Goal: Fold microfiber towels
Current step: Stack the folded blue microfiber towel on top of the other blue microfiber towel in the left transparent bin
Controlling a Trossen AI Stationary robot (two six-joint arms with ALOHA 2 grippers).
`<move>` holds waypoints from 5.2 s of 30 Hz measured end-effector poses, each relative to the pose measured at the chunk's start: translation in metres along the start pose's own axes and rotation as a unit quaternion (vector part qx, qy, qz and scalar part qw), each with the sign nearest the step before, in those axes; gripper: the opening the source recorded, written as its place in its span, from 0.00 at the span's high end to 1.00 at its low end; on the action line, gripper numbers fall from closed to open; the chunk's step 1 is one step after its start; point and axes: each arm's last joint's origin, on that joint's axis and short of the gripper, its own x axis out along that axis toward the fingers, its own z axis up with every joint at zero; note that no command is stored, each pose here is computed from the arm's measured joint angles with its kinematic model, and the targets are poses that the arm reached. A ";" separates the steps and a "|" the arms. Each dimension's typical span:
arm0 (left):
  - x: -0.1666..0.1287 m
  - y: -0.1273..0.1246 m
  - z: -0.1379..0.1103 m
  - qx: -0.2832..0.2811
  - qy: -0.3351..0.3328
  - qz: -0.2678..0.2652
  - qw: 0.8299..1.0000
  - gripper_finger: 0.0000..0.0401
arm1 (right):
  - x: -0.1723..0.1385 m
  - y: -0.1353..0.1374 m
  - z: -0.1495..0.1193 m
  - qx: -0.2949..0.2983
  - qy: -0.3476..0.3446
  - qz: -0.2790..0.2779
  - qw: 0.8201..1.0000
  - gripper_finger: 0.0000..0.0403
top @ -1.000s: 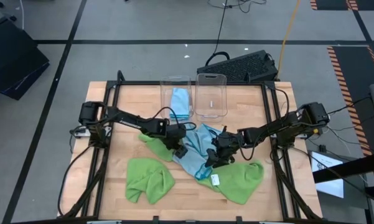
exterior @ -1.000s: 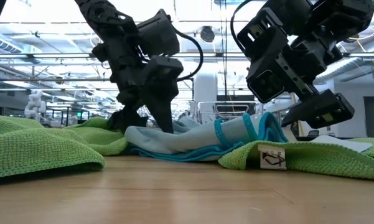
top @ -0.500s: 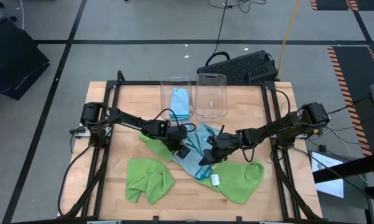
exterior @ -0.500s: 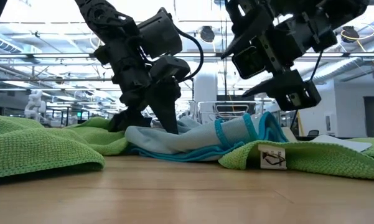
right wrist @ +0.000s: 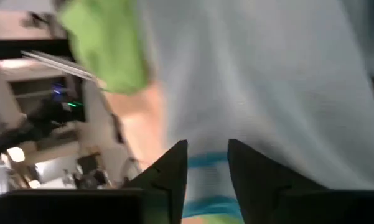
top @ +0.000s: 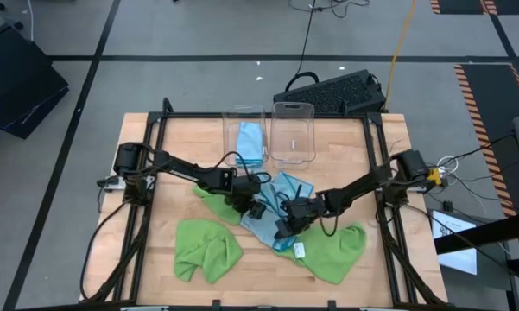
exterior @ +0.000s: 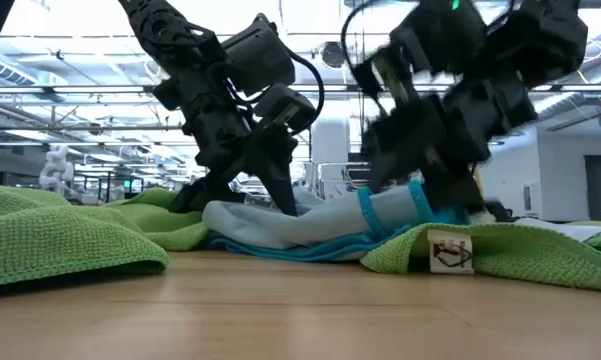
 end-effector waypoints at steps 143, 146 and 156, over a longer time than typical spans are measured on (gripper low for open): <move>-0.009 -0.037 -0.030 0.017 -0.143 -0.025 0.989 0.97 | -0.020 -0.002 -0.009 -0.125 -0.053 -0.167 0.977 1.00; -0.024 -0.042 -0.032 0.024 -0.158 -0.028 0.987 0.97 | -0.032 0.006 -0.008 -0.129 -0.057 -0.156 0.978 1.00; -0.085 -0.054 -0.041 0.081 -0.220 -0.029 0.972 0.97 | -0.087 0.047 -0.005 -0.164 -0.081 -0.062 0.981 0.98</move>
